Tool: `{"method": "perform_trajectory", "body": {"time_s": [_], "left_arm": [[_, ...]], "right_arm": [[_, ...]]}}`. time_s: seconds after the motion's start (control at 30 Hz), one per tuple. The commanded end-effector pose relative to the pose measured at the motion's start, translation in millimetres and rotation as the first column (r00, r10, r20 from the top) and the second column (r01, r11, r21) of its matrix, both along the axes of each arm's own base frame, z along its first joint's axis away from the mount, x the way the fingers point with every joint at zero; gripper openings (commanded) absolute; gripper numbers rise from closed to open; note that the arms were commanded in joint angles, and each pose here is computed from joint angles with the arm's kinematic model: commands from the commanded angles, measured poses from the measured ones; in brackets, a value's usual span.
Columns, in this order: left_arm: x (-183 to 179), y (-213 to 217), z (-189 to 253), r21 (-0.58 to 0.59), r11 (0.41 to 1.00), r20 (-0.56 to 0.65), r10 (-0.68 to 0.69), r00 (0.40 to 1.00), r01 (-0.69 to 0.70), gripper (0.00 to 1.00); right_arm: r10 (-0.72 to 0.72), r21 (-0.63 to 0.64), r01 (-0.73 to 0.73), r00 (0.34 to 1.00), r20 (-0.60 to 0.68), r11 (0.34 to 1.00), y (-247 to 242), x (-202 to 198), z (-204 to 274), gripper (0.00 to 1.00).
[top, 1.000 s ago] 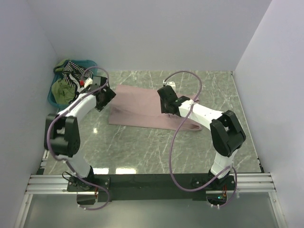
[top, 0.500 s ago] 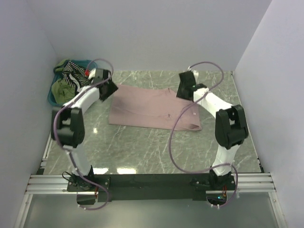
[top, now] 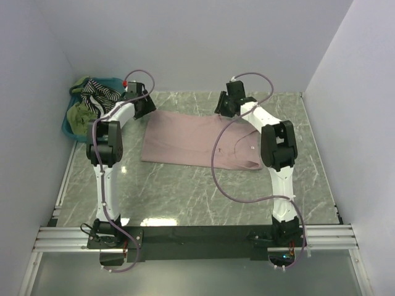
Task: Fold and stack the tank tops
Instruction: Fold the tank top
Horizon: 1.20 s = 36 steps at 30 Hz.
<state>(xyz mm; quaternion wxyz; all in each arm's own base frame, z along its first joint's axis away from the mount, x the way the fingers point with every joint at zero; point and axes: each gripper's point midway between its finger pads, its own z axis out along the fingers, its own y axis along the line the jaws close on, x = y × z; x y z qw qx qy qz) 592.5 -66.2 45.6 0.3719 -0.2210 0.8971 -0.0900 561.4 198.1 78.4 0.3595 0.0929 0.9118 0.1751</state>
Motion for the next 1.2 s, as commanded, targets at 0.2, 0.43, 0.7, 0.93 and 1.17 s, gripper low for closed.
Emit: {"method": "perform_trajectory", "body": {"time_s": [0.2, 0.43, 0.7, 0.93, 1.17], "left_arm": [[24, -9, 11, -0.031, 0.994, 0.051, -0.101, 0.994, 0.102, 0.64], [26, -18, 6, -0.071, 0.988, 0.055, -0.131, 0.99, 0.135, 0.6], [30, -19, 1, -0.074, 0.988, 0.037, -0.133, 0.99, 0.136, 0.54], [33, -18, 1, -0.072, 0.99, 0.039, -0.118, 0.992, 0.121, 0.47], [37, -20, 1, -0.086, 0.989, 0.045, -0.117, 0.992, 0.121, 0.4]], "right_arm": [[0.034, 0.038, -0.036, 0.998, 0.053, 0.999, 14, 26, 12, 0.46], [0.034, 0.027, -0.034, 0.999, 0.028, 0.999, 14, 27, 1, 0.45], [-0.011, -0.002, 0.011, 1.0, -0.021, 1.0, 6, 24, -14, 0.45], [-0.021, -0.008, 0.02, 0.999, -0.032, 1.0, 4, 27, -21, 0.45], [-0.028, -0.009, 0.027, 0.999, -0.037, 1.0, 3, 29, -24, 0.45]]}}
